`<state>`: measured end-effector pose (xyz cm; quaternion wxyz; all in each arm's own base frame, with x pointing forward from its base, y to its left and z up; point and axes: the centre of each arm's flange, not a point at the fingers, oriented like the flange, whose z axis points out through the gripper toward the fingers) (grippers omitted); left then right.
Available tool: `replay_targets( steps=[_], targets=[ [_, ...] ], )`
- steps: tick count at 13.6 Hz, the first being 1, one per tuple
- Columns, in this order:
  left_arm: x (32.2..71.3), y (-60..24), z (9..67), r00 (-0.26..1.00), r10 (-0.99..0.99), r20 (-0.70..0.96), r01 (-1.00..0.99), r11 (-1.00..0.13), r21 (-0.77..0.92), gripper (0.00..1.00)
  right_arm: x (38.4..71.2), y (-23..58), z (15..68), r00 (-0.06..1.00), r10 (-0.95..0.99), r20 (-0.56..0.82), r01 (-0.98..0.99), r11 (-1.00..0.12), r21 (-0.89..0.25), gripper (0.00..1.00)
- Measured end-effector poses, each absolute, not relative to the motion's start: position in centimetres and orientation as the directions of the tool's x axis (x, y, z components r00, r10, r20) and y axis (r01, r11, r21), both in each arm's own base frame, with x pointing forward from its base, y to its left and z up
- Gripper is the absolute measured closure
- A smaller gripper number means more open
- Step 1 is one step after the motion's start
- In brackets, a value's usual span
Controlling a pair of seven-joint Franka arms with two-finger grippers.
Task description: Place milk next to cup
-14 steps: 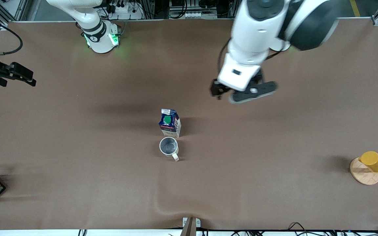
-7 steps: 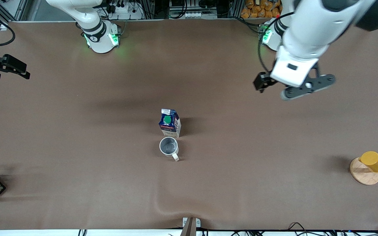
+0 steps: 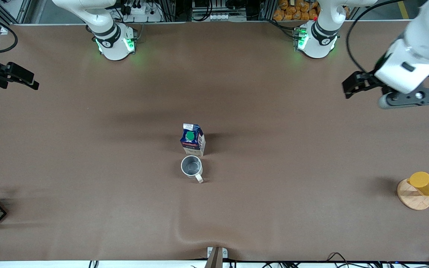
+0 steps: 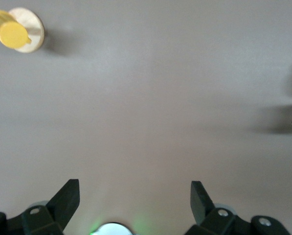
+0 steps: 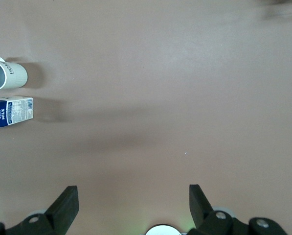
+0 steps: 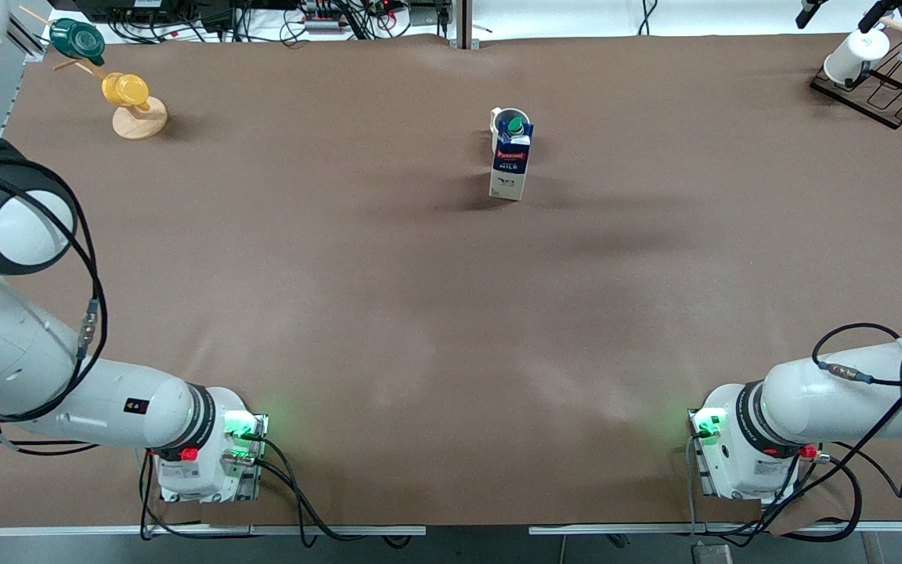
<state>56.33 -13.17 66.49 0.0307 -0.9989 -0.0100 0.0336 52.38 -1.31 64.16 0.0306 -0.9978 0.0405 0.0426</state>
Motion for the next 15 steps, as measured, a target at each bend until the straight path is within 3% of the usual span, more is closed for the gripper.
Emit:
replay_targets(
  steps=[5, 15],
  targets=[
    [55.1, -7.2, 66.8, 0.995, -0.002, -0.101, -0.003, -1.0, -0.007, 0.0, 52.3, -1.5, 64.2, 0.994, -0.067, -0.091, -0.073, -0.996, -0.059, 0.0],
    [51.2, -5.0, 66.6, 0.997, 0.028, -0.071, 0.026, -0.999, -0.02, 0.0, 51.9, -3.3, 64.8, 0.997, -0.012, -0.071, -0.014, -1.0, -0.021, 0.0]
  ],
)
